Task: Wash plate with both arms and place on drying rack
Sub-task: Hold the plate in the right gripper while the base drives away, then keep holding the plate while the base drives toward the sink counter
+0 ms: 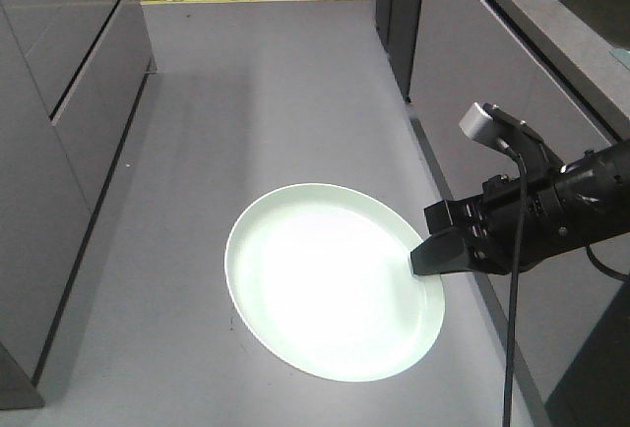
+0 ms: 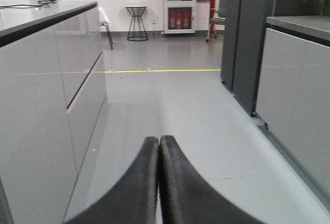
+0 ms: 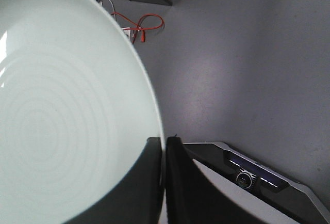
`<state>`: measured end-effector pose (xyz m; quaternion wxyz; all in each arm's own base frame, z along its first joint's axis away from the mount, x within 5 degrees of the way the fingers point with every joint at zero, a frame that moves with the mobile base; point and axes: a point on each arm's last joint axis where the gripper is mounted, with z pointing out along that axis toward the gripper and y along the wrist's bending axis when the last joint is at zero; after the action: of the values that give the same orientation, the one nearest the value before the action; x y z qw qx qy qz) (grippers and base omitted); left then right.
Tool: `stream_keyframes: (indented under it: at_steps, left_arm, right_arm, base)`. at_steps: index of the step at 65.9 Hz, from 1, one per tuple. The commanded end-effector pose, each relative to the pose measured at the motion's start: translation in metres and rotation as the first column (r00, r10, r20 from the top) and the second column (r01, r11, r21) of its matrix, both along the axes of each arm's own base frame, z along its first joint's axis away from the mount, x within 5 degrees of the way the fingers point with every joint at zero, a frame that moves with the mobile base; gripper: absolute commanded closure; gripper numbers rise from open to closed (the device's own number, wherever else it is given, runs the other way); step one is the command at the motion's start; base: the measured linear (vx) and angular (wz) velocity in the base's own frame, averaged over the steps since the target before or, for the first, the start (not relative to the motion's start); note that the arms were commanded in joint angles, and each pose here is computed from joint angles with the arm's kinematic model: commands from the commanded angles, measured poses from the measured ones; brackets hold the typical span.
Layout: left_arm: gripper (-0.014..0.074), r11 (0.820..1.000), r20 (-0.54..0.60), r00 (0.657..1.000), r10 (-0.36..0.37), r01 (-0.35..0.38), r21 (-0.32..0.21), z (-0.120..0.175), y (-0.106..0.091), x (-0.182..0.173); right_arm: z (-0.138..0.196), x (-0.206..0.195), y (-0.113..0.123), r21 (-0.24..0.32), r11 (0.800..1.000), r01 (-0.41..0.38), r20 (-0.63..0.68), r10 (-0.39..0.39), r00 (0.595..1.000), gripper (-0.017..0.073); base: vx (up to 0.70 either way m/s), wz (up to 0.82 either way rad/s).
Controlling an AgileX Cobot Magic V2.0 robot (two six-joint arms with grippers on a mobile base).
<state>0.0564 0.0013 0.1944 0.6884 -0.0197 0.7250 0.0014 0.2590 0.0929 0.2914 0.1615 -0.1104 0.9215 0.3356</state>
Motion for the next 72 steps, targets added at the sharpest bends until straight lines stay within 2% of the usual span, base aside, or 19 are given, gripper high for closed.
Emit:
stream_keyframes:
  at_steps: [1, 37, 72]
  left_arm:
    - [0.06, 1.0, 0.113, 0.994, -0.001, 0.002, -0.008, 0.0152, 0.0001, -0.0022]
    - [0.06, 1.0, 0.113, 0.994, -0.001, 0.002, -0.008, 0.0152, 0.0001, -0.0022]
    - [0.06, 1.0, 0.113, 0.994, -0.001, 0.002, -0.008, 0.0152, 0.0001, -0.0022]
  right_arm:
    - [0.0189, -0.0024, 0.0021, 0.055, 0.998, 0.006, 0.06, -0.01, 0.998, 0.0568]
    - [0.0189, -0.0024, 0.0021, 0.055, 0.998, 0.006, 0.06, -0.01, 0.998, 0.0568]
    - [0.0189, -0.0024, 0.0021, 0.055, 0.998, 0.006, 0.06, -0.01, 0.998, 0.0568]
  base:
    - [0.16, 0.29]
    - [0.19, 0.26]
    - [0.25, 0.09]
